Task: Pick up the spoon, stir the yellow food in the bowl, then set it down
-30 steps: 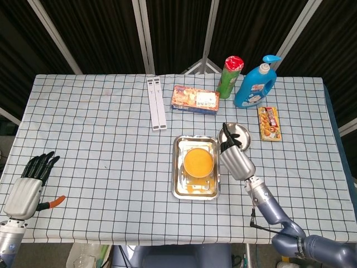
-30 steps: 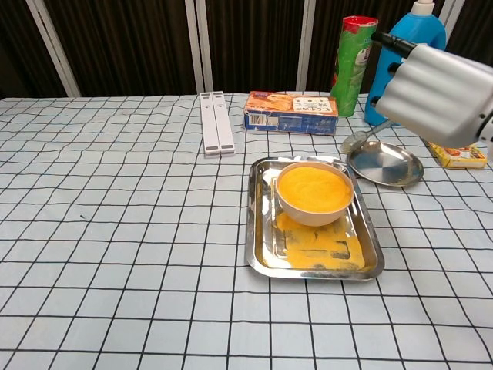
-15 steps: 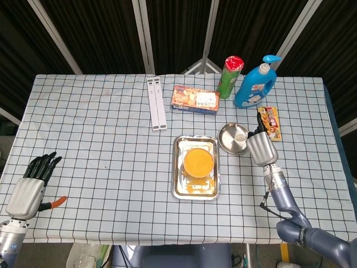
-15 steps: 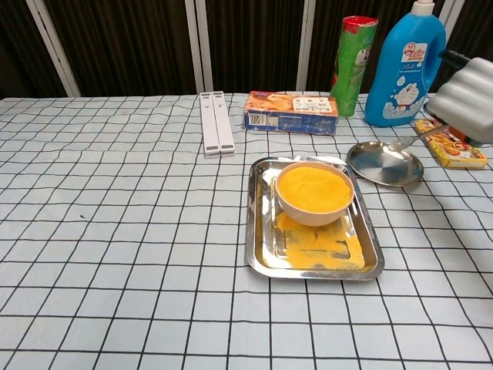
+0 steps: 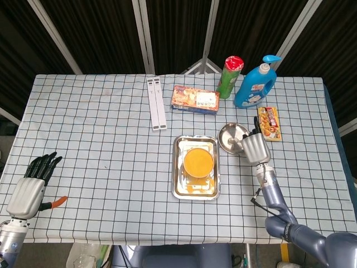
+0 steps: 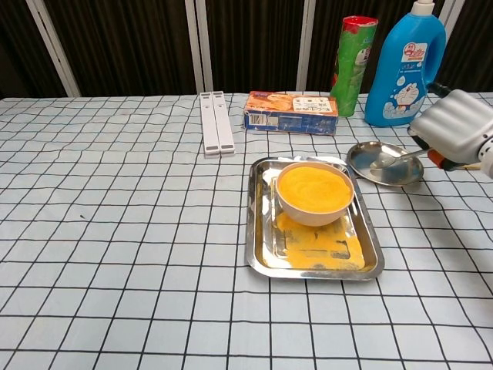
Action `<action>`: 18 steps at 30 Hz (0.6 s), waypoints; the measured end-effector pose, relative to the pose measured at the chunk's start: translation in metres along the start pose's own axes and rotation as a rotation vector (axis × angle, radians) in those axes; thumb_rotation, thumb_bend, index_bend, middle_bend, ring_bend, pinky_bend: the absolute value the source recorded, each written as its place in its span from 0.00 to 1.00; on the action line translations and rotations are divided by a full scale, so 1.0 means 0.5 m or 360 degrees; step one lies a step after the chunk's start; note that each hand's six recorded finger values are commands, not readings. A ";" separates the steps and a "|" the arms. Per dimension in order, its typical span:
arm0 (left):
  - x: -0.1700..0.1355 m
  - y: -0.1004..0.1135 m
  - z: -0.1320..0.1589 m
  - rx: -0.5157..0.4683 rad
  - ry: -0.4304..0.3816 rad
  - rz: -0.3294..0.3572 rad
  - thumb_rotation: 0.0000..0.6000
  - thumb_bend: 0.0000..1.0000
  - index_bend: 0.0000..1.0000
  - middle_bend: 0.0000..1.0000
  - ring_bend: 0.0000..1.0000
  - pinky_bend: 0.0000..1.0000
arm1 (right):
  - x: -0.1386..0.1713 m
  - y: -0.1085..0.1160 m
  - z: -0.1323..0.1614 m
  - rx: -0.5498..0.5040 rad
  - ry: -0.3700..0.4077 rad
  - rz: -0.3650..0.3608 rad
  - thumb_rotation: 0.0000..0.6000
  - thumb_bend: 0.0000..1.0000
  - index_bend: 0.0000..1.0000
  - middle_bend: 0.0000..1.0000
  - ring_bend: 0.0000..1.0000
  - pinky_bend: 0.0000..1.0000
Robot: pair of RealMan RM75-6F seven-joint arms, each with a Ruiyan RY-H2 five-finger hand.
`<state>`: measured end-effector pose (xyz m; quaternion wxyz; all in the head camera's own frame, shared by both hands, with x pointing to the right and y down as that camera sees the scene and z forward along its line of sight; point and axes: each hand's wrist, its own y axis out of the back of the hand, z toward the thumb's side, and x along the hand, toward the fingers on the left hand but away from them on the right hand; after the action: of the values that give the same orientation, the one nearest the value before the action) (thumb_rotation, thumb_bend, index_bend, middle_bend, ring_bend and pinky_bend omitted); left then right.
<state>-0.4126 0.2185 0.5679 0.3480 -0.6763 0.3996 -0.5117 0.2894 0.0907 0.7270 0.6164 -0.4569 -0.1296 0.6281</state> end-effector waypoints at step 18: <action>-0.001 0.003 -0.001 -0.0004 0.0002 0.0006 1.00 0.00 0.00 0.00 0.00 0.04 | 0.002 0.037 -0.018 -0.0047 -0.0108 -0.0080 1.00 0.47 0.00 0.13 0.01 0.00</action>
<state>-0.4135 0.2185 0.5666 0.3478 -0.6757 0.4017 -0.5110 0.2840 0.0839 0.7083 0.6205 -0.4410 -0.1712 0.6254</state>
